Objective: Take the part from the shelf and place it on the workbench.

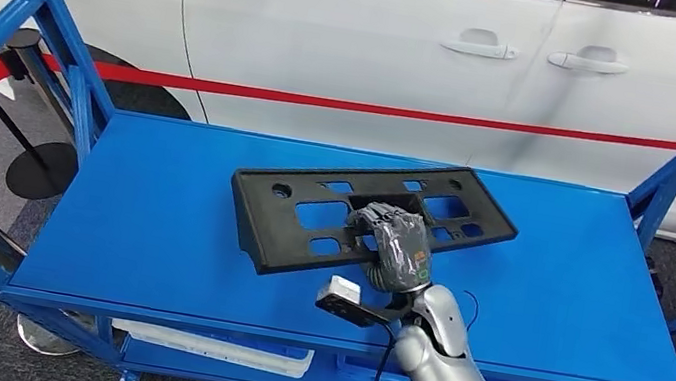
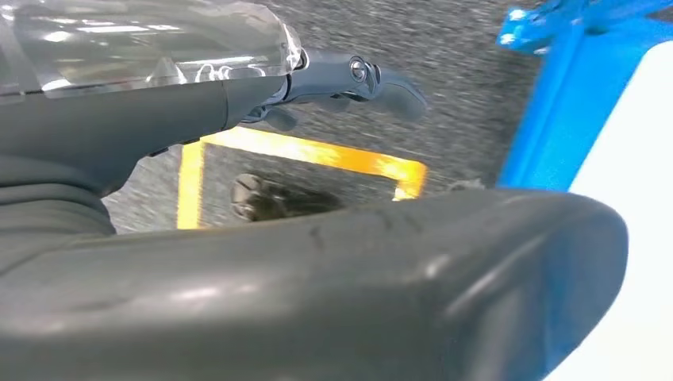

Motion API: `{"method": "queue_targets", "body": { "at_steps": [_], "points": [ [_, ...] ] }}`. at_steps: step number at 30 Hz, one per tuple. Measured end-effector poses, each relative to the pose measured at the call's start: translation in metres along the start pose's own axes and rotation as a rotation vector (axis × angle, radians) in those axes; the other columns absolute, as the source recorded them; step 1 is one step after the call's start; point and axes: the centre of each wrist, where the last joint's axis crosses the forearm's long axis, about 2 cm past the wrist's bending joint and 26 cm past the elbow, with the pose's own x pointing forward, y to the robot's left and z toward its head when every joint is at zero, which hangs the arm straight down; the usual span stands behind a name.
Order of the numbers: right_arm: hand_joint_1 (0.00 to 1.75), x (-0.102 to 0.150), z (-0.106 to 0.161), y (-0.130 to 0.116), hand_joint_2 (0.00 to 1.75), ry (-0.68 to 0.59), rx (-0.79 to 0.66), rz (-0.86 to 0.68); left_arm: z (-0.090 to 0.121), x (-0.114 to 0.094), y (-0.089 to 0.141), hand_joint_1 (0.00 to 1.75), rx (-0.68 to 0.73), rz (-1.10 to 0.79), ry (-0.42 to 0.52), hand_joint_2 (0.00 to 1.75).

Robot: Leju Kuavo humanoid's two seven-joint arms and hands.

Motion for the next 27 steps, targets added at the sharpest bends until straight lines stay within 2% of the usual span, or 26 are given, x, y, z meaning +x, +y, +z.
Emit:
{"method": "queue_targets", "body": {
  "at_steps": [5, 9, 14, 18, 21, 27],
  "points": [
    [1.75, 0.024, -0.014, -0.034, 1.75, -0.125, -0.305, -0.378, 0.001, -0.001, 0.002, 0.0, 0.011, 0.034, -0.043, 0.0],
    [1.75, 0.053, -0.024, -0.063, 1.75, -0.25, -0.403, -0.649, 0.001, -0.001, 0.003, 0.0, 0.026, 0.045, -0.054, 0.0],
    [1.75, 0.094, -0.035, -0.096, 1.75, -0.581, -0.287, -1.149, 0.0, 0.0, 0.001, 0.0, 0.033, 0.05, -0.058, 0.0],
    [1.75, 0.106, -0.034, -0.099, 1.75, -0.713, -0.123, -1.439, 0.0, 0.001, -0.001, 0.0, 0.026, 0.048, -0.052, 0.0],
    [1.75, 0.112, -0.037, -0.098, 1.75, -0.755, -0.003, -1.519, -0.001, 0.002, -0.002, 0.0, 0.022, 0.043, -0.042, 0.0],
    [1.75, 0.12, -0.037, -0.09, 1.75, -0.756, 0.135, -1.538, -0.002, 0.003, -0.003, 0.0, 0.026, 0.036, -0.025, 0.0]
  ]
}}
